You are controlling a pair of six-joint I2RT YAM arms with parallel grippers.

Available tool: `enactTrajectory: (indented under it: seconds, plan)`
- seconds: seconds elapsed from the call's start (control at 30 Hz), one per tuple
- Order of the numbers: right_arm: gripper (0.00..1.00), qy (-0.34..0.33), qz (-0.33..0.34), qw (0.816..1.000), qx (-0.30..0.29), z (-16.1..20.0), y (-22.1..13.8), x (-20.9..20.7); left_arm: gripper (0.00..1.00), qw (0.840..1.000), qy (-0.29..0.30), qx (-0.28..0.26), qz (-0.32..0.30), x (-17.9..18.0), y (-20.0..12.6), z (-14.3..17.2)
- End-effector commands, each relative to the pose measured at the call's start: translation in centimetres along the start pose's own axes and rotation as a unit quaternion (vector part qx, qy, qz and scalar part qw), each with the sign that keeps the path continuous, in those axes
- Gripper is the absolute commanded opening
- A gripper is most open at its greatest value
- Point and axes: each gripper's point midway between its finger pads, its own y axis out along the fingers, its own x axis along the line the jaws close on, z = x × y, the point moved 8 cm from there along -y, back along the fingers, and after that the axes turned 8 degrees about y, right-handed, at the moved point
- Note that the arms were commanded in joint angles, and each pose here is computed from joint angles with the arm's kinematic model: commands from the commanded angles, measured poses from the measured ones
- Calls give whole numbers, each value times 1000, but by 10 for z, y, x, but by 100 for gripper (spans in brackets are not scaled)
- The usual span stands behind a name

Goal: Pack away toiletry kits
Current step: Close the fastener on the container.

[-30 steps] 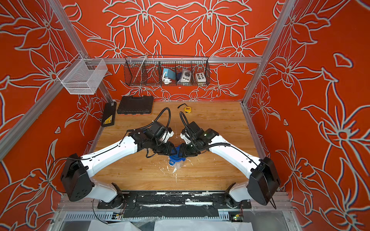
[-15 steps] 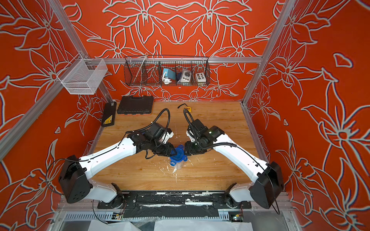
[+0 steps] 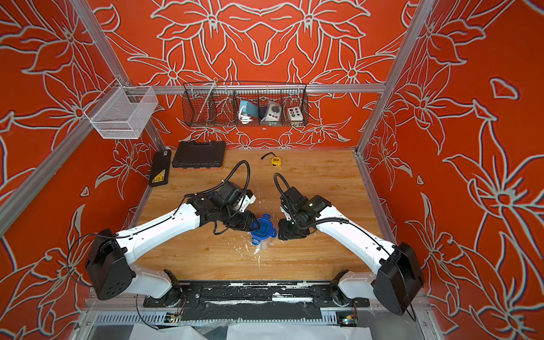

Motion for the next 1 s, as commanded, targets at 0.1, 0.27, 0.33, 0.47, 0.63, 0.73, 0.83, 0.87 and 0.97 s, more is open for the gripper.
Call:
enactTrajectory:
  seconds: [0.1,0.27,0.33,0.47,0.63,0.73,0.83,0.87,0.97]
  plan:
    - [49,9,-23,1000,-19,-5,1,4,44,998,-22,57,-30,13,12,23]
    - [49,10,-35,999,-16,-4,5,5,44,998,-24,59,-29,14,13,24]
    - [48,11,-41,999,-12,-6,8,6,44,998,-25,60,-26,13,14,24]
    - [49,9,-50,999,-15,-7,8,8,43,998,-26,61,-23,13,15,24]
    - [48,6,-76,997,-21,-10,9,14,43,997,-28,62,-20,13,15,25]
    - [48,7,-95,995,-21,-10,11,17,43,997,-30,63,-20,13,15,25]
    - [48,8,-102,995,-19,-9,13,17,43,997,-33,65,-19,14,16,27]
    - [48,9,-105,994,-20,-9,13,17,42,997,-35,65,-17,14,17,27]
    - [48,12,-115,993,-24,-11,14,20,42,997,-39,67,-11,14,18,29]
